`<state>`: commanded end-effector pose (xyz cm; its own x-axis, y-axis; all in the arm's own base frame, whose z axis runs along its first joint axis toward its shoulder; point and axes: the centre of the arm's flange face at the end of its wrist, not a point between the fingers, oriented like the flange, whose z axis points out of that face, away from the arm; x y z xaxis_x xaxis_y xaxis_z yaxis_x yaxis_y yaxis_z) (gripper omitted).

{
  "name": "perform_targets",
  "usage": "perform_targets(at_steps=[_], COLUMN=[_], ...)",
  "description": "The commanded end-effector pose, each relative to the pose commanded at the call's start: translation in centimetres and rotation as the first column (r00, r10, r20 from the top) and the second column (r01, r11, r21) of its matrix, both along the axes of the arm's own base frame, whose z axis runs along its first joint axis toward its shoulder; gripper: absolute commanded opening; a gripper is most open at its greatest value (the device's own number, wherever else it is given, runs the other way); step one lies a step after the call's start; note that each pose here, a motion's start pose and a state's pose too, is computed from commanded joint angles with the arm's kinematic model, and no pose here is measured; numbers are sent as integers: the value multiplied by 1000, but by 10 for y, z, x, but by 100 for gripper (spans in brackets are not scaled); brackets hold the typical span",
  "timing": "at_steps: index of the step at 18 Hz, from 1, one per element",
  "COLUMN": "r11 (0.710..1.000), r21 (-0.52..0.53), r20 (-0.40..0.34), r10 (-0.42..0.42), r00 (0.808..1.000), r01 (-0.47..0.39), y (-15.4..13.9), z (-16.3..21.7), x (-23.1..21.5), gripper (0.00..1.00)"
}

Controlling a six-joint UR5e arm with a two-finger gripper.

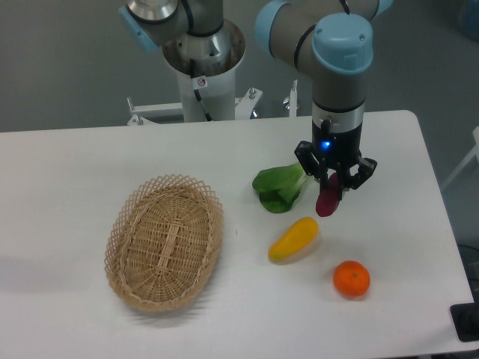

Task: Place the sweet potato on the table
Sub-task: 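Lift the held purple sweet potato slightly with the gripper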

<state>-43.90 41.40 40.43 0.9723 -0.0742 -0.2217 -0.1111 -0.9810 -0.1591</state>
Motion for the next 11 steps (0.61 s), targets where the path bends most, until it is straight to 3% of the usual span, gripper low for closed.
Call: perform_targets(at_steps=[7,11], r11=[1000,999], r21=[11,24], r20=[-20,-7], r10=[0,46], r00=[1000,999], r01=[0,-46], y=[6,13], z=[5,1], x=[-7,-15], gripper=[30,30])
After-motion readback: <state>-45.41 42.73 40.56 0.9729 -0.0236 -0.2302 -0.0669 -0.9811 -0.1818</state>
